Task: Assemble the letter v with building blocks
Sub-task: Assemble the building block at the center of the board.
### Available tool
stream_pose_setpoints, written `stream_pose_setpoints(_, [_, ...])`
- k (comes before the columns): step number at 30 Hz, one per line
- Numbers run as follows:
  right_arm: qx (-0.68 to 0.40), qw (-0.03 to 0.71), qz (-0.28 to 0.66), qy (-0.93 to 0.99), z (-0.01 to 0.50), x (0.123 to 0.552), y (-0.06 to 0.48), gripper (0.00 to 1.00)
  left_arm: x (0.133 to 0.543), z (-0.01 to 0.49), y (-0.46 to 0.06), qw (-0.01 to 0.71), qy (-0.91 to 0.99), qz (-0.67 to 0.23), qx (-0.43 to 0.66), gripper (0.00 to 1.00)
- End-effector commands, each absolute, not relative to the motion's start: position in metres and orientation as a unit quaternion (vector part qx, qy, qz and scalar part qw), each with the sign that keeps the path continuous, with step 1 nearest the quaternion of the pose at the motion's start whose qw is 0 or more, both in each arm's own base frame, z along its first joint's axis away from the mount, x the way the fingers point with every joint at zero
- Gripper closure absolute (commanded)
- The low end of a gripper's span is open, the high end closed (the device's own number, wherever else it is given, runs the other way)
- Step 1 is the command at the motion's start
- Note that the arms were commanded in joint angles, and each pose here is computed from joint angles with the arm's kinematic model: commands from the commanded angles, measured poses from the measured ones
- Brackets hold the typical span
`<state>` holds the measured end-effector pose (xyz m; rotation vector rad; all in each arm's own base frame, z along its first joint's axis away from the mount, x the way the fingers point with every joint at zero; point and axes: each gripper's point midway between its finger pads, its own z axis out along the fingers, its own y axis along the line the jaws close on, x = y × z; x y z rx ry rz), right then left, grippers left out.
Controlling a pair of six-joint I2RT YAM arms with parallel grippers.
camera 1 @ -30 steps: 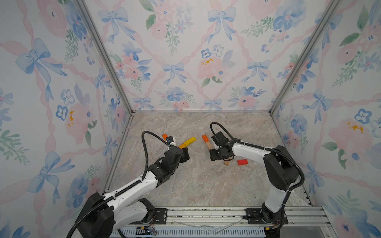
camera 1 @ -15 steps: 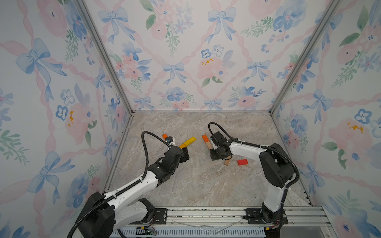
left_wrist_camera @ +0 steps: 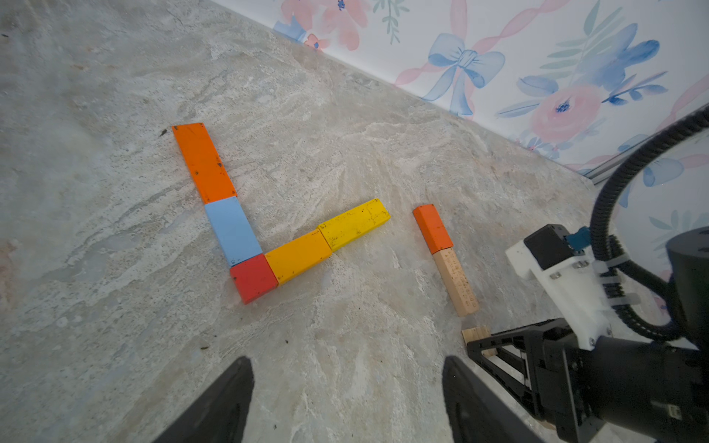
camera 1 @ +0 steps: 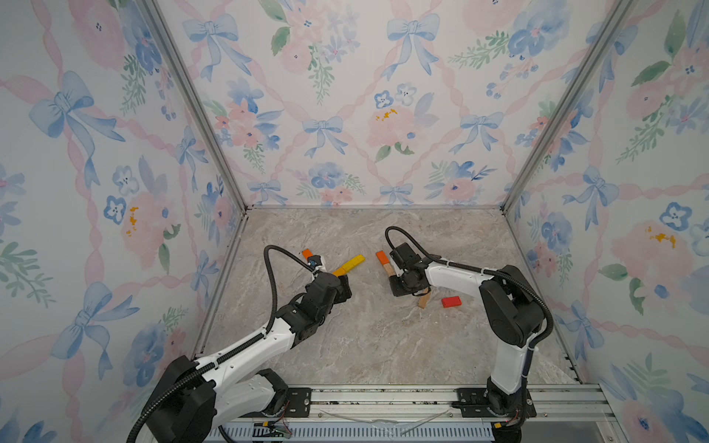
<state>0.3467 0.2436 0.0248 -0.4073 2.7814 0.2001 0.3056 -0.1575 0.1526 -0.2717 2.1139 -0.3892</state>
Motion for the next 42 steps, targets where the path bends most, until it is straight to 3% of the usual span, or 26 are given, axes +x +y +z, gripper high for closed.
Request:
stream_pose_setpoints(1, [-0.154, 0.141, 0.056, 0.976, 0.017, 0.347, 0.236, 0.74, 0.306, 0.145, -0.154, 0.463, 0.865, -0.154, -0.119, 0.20])
stream_pose_setpoints(42, [-0.177, 0.141, 0.081, 0.971, 0.020, 0.363, 0.237, 0.73, 0.307, 0.137, -0.152, 0.454, 0.870, -0.151, -0.118, 0.20])
